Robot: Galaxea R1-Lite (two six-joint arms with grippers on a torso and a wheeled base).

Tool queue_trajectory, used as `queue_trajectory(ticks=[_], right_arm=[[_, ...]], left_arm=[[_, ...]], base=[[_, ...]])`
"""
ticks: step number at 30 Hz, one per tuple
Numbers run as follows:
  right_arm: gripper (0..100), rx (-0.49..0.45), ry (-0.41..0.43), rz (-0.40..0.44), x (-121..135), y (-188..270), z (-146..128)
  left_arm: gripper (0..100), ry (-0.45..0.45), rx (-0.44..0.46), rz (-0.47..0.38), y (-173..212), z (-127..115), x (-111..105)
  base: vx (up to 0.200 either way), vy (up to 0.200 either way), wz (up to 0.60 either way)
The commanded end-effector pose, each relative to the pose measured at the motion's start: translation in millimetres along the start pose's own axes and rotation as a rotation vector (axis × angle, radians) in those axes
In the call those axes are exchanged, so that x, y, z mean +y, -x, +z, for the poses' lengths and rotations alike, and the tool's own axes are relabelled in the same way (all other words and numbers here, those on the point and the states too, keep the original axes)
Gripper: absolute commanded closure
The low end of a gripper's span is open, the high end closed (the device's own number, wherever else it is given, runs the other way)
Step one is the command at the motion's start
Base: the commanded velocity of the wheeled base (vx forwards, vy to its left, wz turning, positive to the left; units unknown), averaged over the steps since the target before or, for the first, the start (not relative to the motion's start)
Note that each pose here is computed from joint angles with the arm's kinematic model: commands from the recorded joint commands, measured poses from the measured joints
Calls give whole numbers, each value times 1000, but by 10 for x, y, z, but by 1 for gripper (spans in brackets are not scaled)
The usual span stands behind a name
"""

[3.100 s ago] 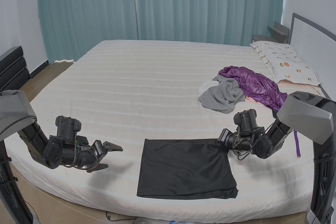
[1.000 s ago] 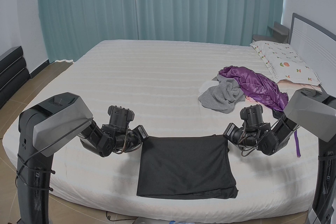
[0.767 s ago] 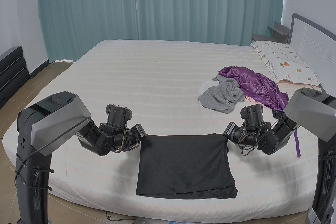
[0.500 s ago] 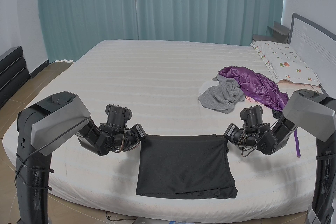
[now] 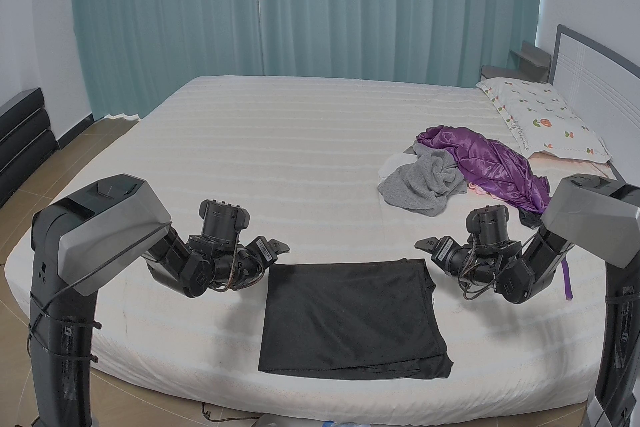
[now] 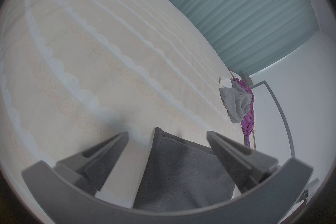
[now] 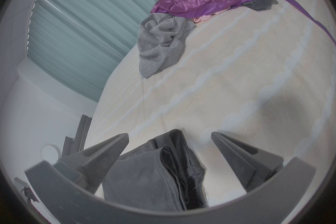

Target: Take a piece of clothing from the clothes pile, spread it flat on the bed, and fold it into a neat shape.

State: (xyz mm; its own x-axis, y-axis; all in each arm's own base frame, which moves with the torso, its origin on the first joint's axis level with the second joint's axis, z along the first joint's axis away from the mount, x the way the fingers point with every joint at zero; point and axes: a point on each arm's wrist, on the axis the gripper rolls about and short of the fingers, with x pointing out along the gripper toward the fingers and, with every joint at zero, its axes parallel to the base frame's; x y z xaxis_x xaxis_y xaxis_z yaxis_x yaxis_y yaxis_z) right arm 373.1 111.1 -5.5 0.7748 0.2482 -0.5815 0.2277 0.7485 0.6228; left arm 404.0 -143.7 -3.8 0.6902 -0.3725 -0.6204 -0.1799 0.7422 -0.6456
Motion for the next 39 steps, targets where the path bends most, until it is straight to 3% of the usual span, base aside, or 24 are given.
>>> queue_trajectory(ticks=[1, 4, 7, 13, 23, 39], right_arm=[[0, -17, 7, 30, -37, 192, 41], [0, 24, 6, 77, -96, 352, 13], [0, 149, 61, 126, -227, 656, -158], [0, 224, 157, 172, -461, 904, -382], [0, 252, 172, 207, -677, 975, -592], [0, 280, 212, 273, -645, 965, -767]], left_arm=[[0, 41, -14, -8, 76, 53, -21], [0, 83, -28, -16, 167, 142, -7], [0, 127, -10, -47, 283, 262, 63], [0, 162, -12, -54, 291, 353, 137], [0, 160, -13, -53, 277, 355, 139], [0, 161, -11, -53, 277, 354, 140]], base=[[0, 0, 0], [0, 0, 0], [0, 0, 0], [0, 0, 0], [0, 0, 0], [0, 0, 0]])
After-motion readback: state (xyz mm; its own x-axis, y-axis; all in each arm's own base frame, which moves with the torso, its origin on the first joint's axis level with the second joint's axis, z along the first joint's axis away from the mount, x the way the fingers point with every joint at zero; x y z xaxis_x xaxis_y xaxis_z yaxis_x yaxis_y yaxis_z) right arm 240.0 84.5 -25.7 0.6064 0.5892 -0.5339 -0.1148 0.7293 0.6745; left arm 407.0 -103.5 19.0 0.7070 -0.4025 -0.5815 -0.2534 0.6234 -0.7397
